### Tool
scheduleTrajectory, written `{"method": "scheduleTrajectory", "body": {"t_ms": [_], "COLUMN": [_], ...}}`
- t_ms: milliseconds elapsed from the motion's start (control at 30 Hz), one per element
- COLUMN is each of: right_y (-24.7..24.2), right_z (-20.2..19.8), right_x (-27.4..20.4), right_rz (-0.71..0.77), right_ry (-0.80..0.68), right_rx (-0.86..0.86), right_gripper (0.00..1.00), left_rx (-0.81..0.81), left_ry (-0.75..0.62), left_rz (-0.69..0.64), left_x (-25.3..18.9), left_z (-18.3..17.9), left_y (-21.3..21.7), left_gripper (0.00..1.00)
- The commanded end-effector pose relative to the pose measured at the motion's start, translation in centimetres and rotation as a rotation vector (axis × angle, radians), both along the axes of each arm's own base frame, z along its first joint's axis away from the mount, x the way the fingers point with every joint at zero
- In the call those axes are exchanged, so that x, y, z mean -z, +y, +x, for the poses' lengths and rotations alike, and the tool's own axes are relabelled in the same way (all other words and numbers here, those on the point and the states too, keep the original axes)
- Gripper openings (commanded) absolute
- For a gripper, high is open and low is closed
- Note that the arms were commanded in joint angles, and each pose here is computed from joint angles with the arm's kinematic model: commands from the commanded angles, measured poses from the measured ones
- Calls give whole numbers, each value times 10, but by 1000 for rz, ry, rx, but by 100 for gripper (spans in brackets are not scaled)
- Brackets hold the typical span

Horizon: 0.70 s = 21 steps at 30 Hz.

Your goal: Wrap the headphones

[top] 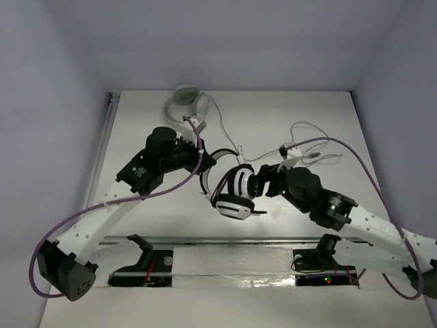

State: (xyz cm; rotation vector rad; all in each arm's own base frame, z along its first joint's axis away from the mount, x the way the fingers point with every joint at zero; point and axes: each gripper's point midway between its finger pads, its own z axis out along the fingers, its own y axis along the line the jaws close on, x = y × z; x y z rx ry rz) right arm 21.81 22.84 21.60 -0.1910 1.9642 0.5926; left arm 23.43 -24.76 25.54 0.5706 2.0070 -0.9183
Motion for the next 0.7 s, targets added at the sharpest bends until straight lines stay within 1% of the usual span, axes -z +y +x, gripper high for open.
{"method": "scheduleTrajectory", "body": {"t_ms": [0,33,100,167,233,267,367,533,600,667], "right_y": [5,0,-8,-20,-29,-37,-51,-62,-63,-63], "right_z": [-16,-19,-25,-31,-40,-44,-49,-49,-47,-45], "right_x": [-26,-34,-31,-40,-41,-50,-60,-76,-82,-84], "right_rz": [157,210,216,256,262,293,319,353,359,348], "right_ry": [7,15,36,43,54,36,30,-18,-34,-47], "right_rx": [-50,-29,-14,13,9,12,39,65,75,77], "right_gripper": [76,77,77,76,77,77,76,74,73,72], "left_rx": [-65,-115,-155,-199,-221,-226,-225,-219,-174,-190], "left_ry": [-99,-87,-91,-99,-96,-95,-95,-69,-56,-41], "left_rz": [-134,-124,-126,-134,-135,-140,-149,-91,-69,-45], "left_x": [-64,-61,-61,-63,-59,-59,-55,-31,-19,-8], "left_z": [9,15,19,22,22,21,17,5,-8,-10], "left_y": [0,4,9,15,18,19,21,21,12,9], "left_gripper": [0,0,0,0,0,0,0,0,0,0]}}
